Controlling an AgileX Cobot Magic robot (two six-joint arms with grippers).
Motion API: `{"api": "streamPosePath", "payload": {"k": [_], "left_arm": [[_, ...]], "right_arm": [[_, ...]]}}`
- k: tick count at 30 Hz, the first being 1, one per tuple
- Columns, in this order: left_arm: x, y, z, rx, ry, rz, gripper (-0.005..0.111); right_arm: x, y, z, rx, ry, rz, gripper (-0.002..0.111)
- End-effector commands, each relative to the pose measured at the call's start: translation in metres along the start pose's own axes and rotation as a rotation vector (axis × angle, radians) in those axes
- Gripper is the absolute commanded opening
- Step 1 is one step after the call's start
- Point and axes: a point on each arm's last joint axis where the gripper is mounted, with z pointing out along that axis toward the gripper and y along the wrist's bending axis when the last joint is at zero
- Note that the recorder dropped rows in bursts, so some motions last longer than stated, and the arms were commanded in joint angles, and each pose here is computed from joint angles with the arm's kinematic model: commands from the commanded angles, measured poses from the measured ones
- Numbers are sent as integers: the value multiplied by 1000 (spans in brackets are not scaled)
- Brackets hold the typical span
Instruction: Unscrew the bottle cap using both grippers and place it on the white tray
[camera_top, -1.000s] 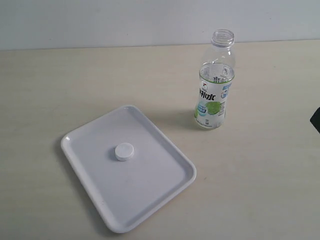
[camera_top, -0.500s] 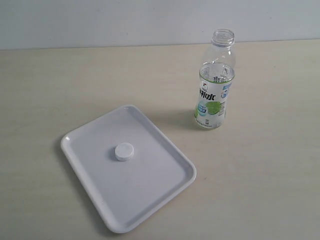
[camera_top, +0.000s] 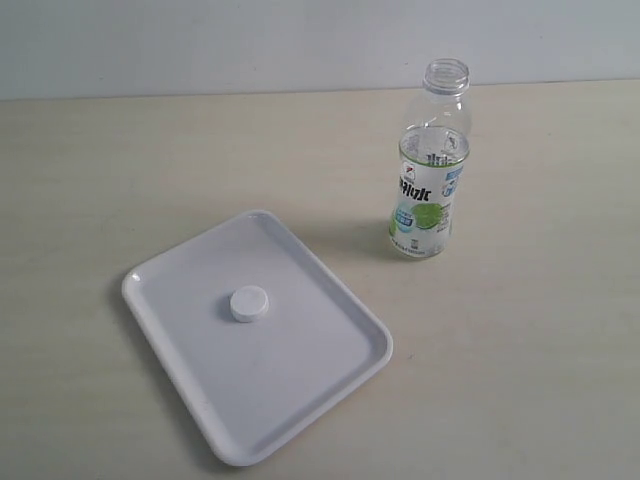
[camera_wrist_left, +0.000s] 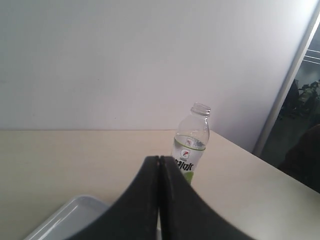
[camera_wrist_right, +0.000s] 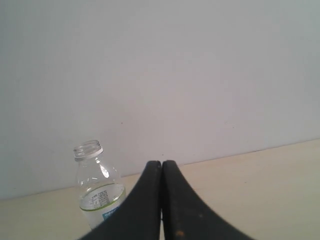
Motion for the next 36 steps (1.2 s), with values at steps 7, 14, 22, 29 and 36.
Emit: {"api": "streamPosePath", "payload": {"k": [7,14,22,29,36], "left_arm": [[0,0,0,4,-3,-4,0],[0,0,0,4,-1,-4,0],[0,0,0,4,-1,-4,0],[0,0,0,4,-1,-4,0],[0,-1,0,9,2,65,0]], "right_arm": [[7,-7,-1,65,66,-208,0],[7,-7,-1,71,65,-203,0],[7,-7,-1,75,66,-110,0],[7,-7,-1,74,66,-113,0],[7,-7,-1,74,66,-113,0]]}}
